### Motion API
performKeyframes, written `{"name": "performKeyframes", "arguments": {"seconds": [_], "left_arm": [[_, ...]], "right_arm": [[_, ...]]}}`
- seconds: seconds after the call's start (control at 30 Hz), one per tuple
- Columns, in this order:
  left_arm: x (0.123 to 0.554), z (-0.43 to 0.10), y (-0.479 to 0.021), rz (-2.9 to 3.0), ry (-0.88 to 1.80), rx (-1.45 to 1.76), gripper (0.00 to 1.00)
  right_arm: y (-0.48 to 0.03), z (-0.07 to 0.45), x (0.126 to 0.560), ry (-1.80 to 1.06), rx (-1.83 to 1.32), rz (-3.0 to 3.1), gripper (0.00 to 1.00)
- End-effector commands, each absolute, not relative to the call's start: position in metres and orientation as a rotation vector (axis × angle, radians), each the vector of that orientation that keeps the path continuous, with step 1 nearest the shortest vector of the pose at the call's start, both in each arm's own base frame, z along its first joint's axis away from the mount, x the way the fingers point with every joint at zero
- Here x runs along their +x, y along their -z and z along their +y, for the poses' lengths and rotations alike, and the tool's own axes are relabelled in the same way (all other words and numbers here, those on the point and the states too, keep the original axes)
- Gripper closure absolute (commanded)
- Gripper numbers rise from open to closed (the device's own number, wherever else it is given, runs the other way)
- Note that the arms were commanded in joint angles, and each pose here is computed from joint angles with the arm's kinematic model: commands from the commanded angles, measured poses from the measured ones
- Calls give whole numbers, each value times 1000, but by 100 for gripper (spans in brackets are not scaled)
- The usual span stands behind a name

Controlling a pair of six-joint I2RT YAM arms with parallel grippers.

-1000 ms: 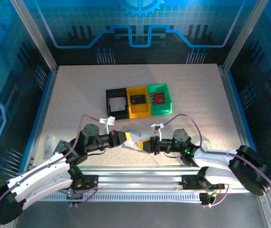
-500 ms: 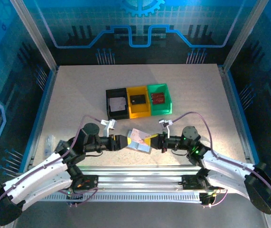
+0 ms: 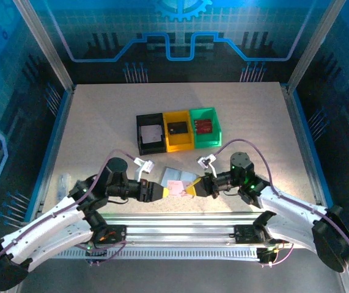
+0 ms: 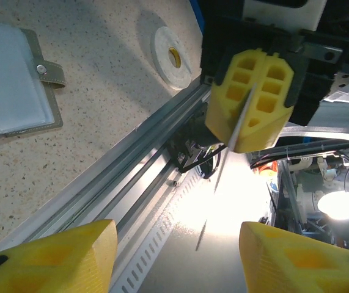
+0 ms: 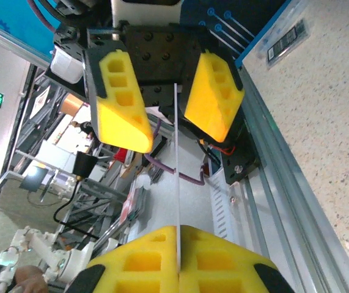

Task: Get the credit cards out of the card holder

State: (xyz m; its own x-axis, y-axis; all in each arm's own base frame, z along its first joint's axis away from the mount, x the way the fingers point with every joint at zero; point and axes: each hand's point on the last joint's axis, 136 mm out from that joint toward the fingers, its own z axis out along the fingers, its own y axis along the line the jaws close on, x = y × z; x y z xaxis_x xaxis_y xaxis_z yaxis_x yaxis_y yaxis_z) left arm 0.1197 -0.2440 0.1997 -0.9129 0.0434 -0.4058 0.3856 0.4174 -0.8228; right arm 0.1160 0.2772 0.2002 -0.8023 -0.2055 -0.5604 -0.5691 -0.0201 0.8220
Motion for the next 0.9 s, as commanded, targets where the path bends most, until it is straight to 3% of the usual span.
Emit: {"name": "performKeyframes", "arguments": {"seconds": [0.0, 0.87], "left_arm": [[114, -249, -218, 2280, 1560, 434, 45], [116, -258, -218, 2219, 1671, 405, 77]], "right_arm": [[-209, 277, 113, -1942, -864, 1936, 100], [-223, 293, 116, -1962, -868, 1867, 100]]}}
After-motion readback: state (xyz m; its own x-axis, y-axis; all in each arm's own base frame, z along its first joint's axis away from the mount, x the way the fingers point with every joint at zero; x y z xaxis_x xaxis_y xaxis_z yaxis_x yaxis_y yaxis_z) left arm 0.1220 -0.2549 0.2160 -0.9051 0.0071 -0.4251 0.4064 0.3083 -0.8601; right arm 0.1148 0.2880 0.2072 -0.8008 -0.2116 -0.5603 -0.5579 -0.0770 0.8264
